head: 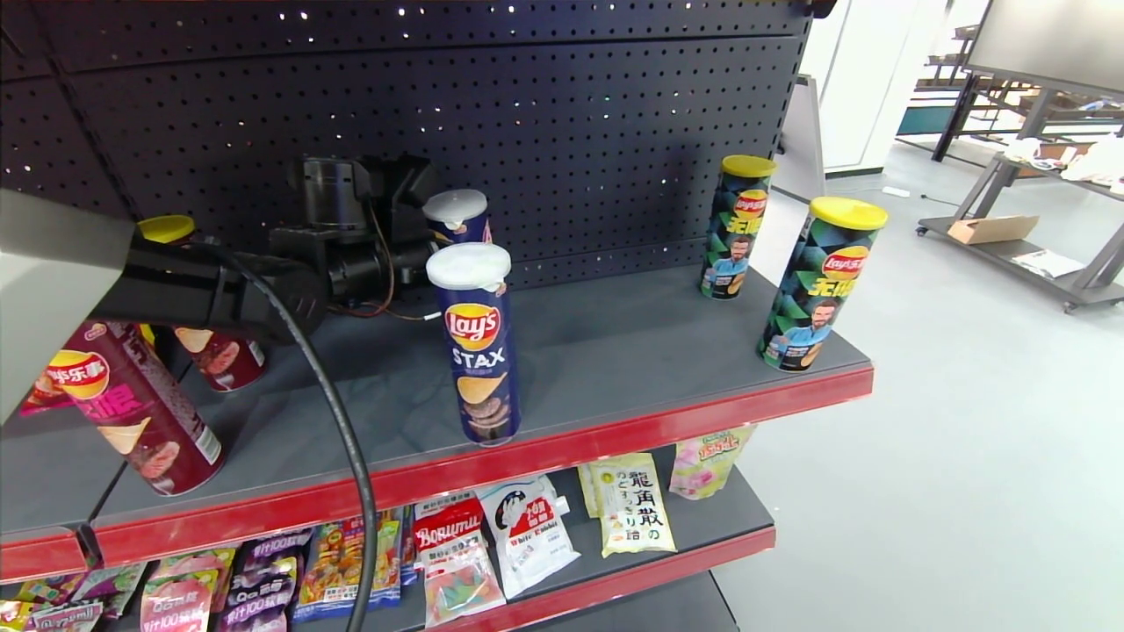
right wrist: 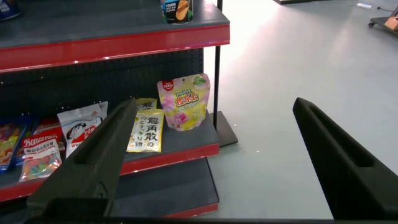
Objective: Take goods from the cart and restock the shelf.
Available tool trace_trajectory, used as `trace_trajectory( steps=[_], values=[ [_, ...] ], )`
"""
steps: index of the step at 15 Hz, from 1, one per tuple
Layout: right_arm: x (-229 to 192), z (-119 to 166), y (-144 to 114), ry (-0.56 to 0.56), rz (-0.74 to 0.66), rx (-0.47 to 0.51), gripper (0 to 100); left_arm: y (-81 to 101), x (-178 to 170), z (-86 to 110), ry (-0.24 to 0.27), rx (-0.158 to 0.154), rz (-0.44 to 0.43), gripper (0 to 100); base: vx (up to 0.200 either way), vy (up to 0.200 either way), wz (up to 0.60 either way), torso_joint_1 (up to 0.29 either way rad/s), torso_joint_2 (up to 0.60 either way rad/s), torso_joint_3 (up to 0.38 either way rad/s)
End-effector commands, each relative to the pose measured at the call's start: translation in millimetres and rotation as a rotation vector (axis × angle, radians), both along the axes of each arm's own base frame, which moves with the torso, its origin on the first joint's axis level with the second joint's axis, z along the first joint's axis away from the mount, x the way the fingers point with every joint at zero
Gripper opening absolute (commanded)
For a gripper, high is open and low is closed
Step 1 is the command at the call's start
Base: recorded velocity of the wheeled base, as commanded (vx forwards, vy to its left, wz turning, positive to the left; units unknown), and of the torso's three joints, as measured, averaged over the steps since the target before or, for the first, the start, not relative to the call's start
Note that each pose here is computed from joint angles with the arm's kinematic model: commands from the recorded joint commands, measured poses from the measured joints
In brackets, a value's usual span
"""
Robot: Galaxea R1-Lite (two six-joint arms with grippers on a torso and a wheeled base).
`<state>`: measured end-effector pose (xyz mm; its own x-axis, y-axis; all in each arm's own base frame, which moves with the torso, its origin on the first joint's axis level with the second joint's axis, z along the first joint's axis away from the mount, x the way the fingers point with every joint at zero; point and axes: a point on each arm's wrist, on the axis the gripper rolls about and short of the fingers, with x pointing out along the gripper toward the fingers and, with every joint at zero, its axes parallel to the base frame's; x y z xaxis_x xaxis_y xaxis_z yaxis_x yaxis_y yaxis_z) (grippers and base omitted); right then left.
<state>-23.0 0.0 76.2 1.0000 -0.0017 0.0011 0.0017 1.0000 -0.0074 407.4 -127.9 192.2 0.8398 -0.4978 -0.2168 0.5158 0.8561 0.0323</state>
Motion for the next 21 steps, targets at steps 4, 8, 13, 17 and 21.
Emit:
trace_trajectory(
  steps=[4,8,13,17,21],
  values=[
    [0.0,0.0,0.0,0.0,0.0,0.0,100,-1.0,-0.7,1.4,-0.006,-0.001,-0.003,0,0.0,0.0,0.0,0.0,0.0,0.0],
    [0.1,0.0,0.0,0.001,0.0,0.0,100,0.1,0.3,0.2,-0.003,-0.002,0.0,0,0.0,0.0,0.0,0.0,0.0,0.0],
    [0.0,0.0,0.0,0.0,0.0,-0.002,100,1.0,2.0,0.0,-0.005,-0.002,0.003,0,0.0,0.0,0.0,0.0,0.0,0.0],
    [0.0,0.0,0.0,0.0,0.0,-0.002,100,1.0,2.0,0.0,-0.005,-0.002,0.005,0,0.0,0.0,0.0,0.0,0.0,0.0],
    [0.0,0.0,0.0,0.0,0.0,-0.002,100,1.1,1.8,-1.0,-0.004,-0.001,0.006,100,0.0,0.0,0.0,0.0,0.0,0.0]
  ],
)
